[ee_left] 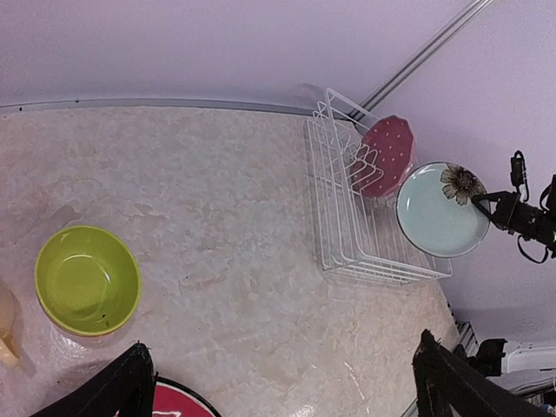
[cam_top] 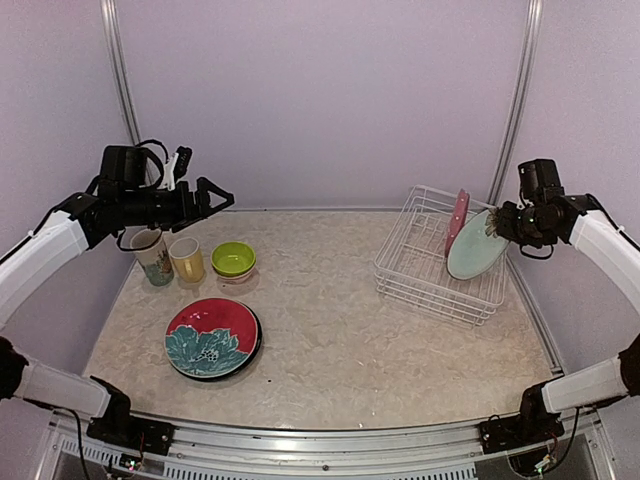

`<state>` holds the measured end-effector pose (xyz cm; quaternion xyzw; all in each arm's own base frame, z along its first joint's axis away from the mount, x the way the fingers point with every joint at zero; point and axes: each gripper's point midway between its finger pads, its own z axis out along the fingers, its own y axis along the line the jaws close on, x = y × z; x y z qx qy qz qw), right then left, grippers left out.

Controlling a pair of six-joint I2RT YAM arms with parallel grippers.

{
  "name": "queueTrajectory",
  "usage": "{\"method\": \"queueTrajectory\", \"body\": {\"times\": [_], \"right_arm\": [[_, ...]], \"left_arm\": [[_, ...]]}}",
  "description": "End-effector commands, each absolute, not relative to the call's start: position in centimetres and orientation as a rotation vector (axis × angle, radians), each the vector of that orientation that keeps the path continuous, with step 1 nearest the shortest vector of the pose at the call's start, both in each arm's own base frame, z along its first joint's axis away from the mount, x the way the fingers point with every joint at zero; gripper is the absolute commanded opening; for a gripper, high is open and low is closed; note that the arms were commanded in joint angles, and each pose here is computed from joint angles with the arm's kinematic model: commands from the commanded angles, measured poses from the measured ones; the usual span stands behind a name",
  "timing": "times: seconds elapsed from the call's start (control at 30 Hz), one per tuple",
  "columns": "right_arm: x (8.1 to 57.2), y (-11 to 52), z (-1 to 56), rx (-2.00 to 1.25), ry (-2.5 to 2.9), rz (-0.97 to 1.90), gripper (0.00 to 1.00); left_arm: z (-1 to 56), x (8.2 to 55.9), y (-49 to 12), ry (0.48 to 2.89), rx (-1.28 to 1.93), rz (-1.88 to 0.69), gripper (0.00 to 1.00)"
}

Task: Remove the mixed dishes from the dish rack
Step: Pass from the right arm to the left

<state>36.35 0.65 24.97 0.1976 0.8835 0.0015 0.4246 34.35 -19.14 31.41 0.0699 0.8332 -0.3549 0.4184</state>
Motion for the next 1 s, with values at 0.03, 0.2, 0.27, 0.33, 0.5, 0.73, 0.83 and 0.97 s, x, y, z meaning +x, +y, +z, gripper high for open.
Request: {"method": "queueTrajectory", "body": {"times": [0.03, 0.2, 0.27, 0.33, 0.5, 0.73, 0.83, 0.97], "right_arm": [[39.1, 2.1, 30.8, 0.482, 1.972, 0.242, 0.00], [38.7, 2.3, 31.9, 0.472, 1.948, 0.283, 0.00], [38.3, 2.3, 32.2, 0.475, 1.934, 0.296, 0.00], [37.9, 2.3, 32.5, 0.474, 1.923, 0.302, 0.00], [37.1, 2.2, 33.5, 0.477, 1.889, 0.320, 0.00], [37.5, 4.0, 33.8, 0.435, 1.872, 0.448, 0.00], [38.1, 6.1, 34.2, 0.367, 1.864, 0.575, 0.00], [38.8, 9.0, 34.5, 0.264, 1.845, 0.751, 0.00]], "left_arm": [[29.8, 34.2, -20.3, 2.160, 0.171, -0.873, 0.99], [29.8, 33.4, -20.9, 2.174, 0.123, -0.932, 0.99], [29.7, 32.9, -21.2, 2.174, 0.110, -0.965, 0.99], [29.5, 32.5, -21.4, 2.178, 0.099, -0.992, 0.99], [28.5, 31.9, -21.5, 2.215, 0.079, -1.021, 0.99], [28.2, 31.0, -22.9, 2.239, 0.074, -1.155, 0.99], [28.2, 30.7, -24.0, 2.245, 0.063, -1.257, 0.99], [27.7, 30.7, -25.5, 2.261, 0.045, -1.376, 0.99]]}}
